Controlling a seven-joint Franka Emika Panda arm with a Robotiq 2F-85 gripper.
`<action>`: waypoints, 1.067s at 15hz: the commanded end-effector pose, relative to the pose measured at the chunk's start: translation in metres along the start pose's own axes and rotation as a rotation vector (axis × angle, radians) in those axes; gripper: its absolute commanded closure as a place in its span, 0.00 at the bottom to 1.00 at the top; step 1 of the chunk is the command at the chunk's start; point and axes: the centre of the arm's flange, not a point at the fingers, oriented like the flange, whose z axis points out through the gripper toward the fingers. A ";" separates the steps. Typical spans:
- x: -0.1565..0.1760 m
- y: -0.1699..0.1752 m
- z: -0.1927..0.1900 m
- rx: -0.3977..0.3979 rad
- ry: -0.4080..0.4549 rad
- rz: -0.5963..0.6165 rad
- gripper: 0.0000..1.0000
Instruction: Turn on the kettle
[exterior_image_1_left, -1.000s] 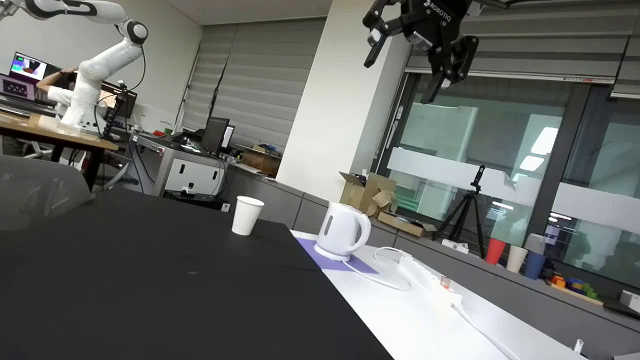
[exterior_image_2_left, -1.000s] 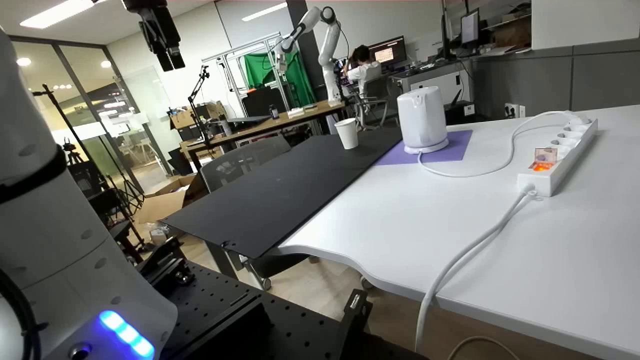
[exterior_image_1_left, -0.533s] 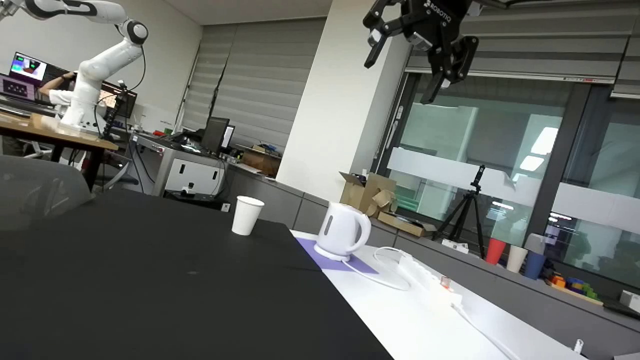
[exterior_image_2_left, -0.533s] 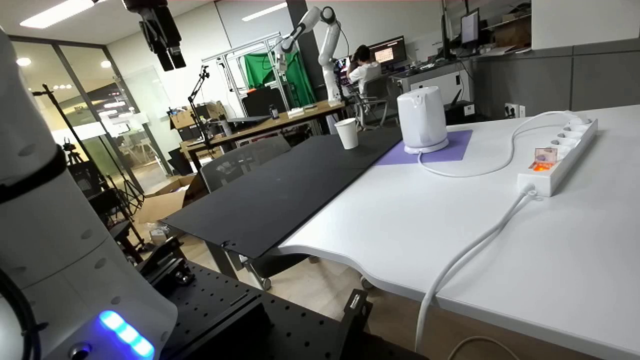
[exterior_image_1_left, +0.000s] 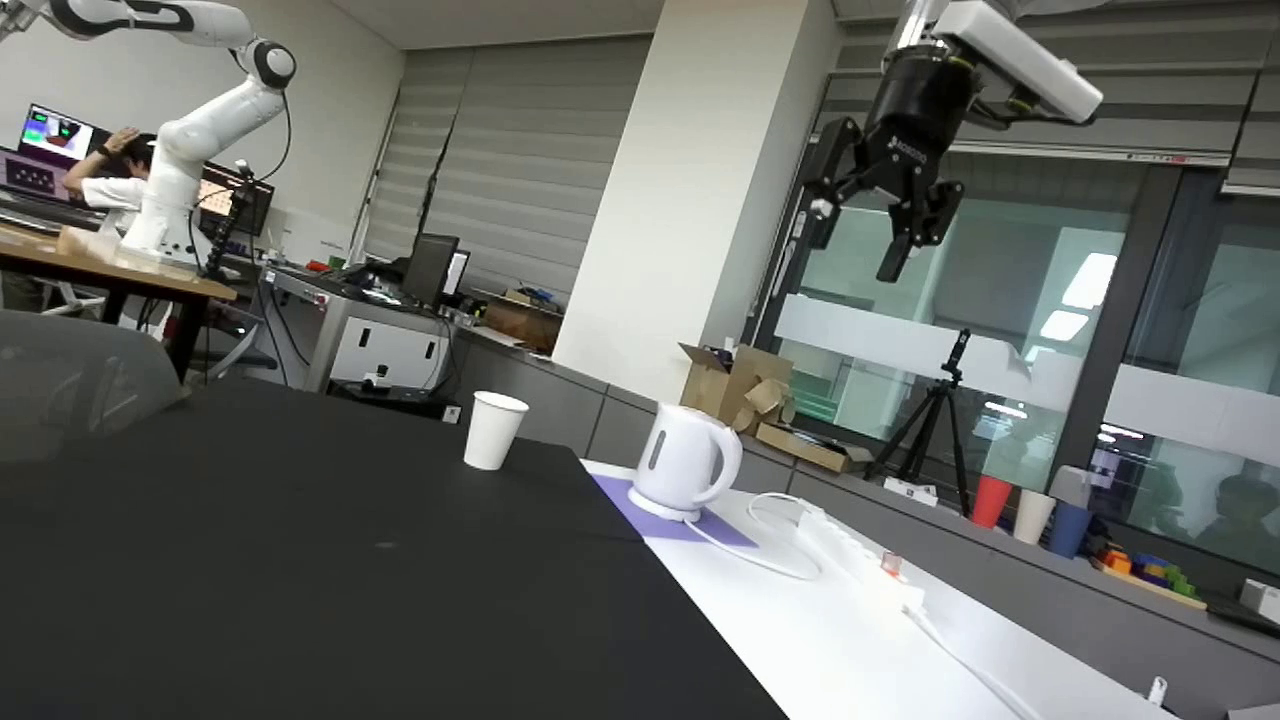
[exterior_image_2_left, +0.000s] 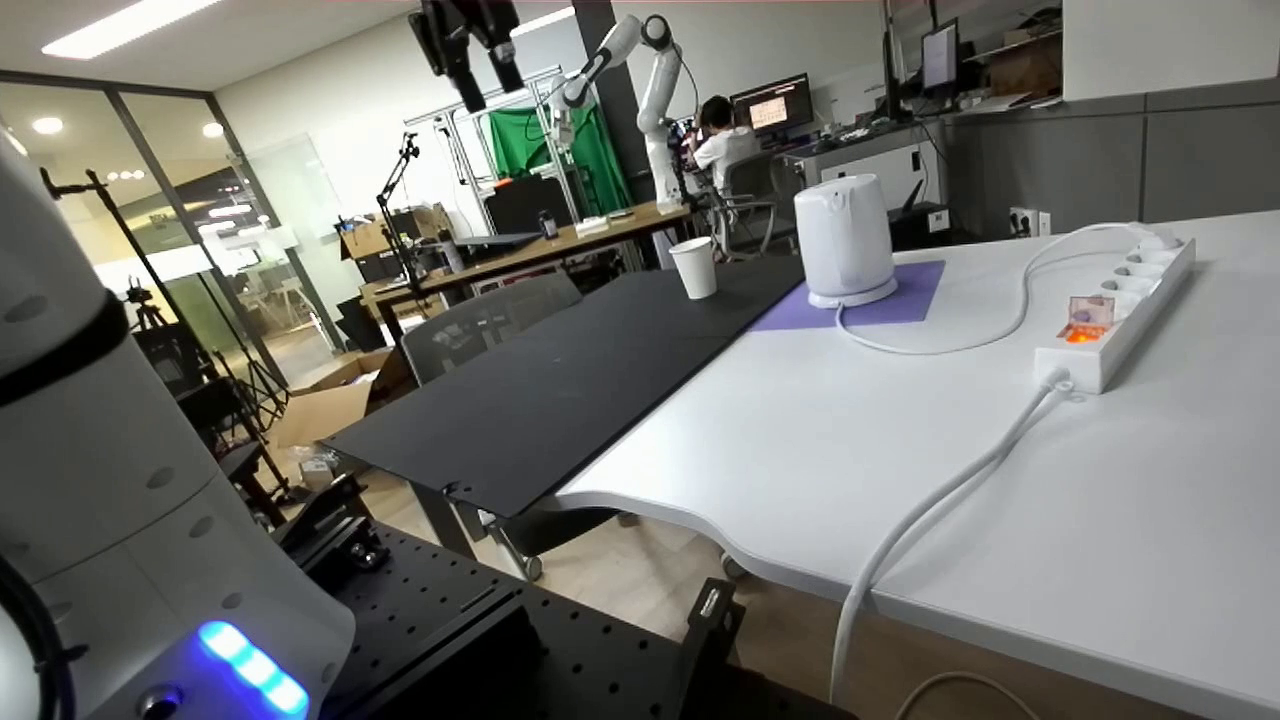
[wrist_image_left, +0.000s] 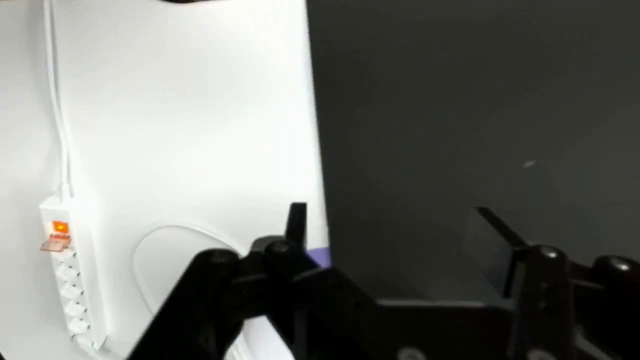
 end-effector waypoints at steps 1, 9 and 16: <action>0.081 0.050 0.007 -0.042 -0.005 -0.007 0.47; 0.200 0.133 0.015 -0.130 -0.026 0.036 0.99; 0.188 0.137 0.032 -0.137 -0.034 0.044 0.99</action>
